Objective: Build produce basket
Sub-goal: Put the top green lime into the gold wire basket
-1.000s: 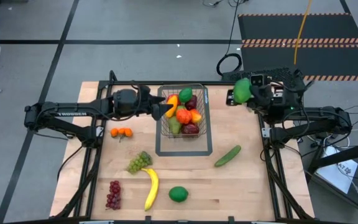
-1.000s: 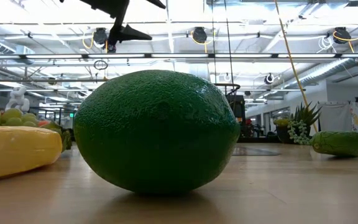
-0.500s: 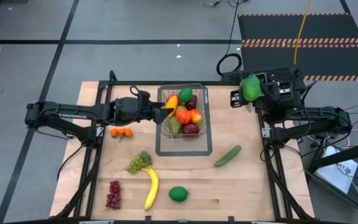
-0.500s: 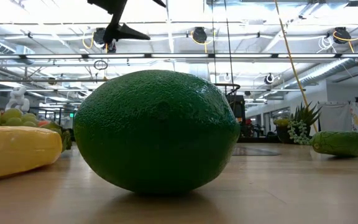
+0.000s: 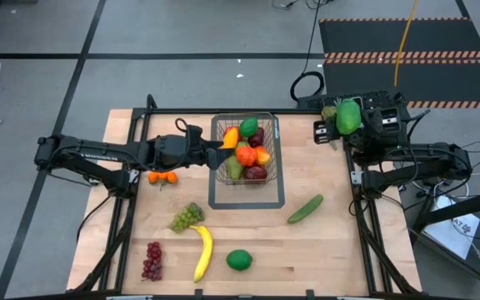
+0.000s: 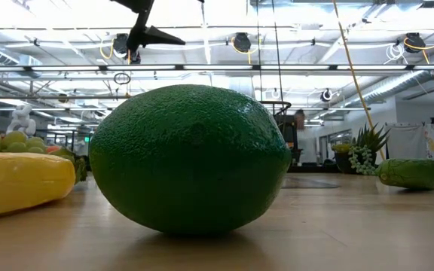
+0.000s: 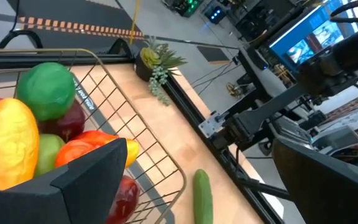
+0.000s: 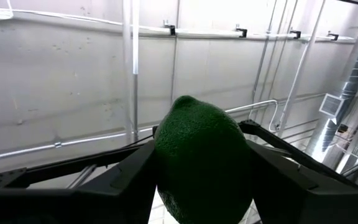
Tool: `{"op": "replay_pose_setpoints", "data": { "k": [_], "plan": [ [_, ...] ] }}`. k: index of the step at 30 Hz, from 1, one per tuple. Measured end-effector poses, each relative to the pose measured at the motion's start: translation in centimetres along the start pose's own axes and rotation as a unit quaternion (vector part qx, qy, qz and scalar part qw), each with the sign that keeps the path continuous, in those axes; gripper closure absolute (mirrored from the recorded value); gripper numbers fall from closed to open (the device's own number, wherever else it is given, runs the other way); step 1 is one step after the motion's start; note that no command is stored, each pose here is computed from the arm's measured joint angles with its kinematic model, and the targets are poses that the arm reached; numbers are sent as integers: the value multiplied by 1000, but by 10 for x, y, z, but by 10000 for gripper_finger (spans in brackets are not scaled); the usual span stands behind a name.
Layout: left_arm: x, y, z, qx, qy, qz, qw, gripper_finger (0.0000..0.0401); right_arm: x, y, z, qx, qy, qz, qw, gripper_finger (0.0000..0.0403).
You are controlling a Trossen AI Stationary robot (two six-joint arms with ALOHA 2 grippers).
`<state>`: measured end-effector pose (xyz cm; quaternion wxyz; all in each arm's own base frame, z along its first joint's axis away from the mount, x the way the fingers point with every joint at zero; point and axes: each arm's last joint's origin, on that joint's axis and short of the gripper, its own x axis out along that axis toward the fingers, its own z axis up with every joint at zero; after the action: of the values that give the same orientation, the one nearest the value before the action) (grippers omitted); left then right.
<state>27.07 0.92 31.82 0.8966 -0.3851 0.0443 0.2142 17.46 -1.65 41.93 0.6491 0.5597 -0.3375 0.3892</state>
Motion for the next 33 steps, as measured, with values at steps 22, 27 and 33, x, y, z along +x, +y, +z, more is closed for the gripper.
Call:
{"op": "replay_pose_setpoints", "data": {
  "k": [22, 27, 33],
  "plan": [
    [0, 0, 0, 13, 8, -5, 1000, 2, 20, 0, 5, -190, -13, -71, 979, 190],
    [0, -1, -2, 15, 23, -18, 999, 2, 50, 10, 10, -297, 26, -139, 944, 190],
    [0, -2, -3, 22, 39, -33, 998, 2, 75, 18, 14, -403, 53, -161, 899, 190]
  ]
}}
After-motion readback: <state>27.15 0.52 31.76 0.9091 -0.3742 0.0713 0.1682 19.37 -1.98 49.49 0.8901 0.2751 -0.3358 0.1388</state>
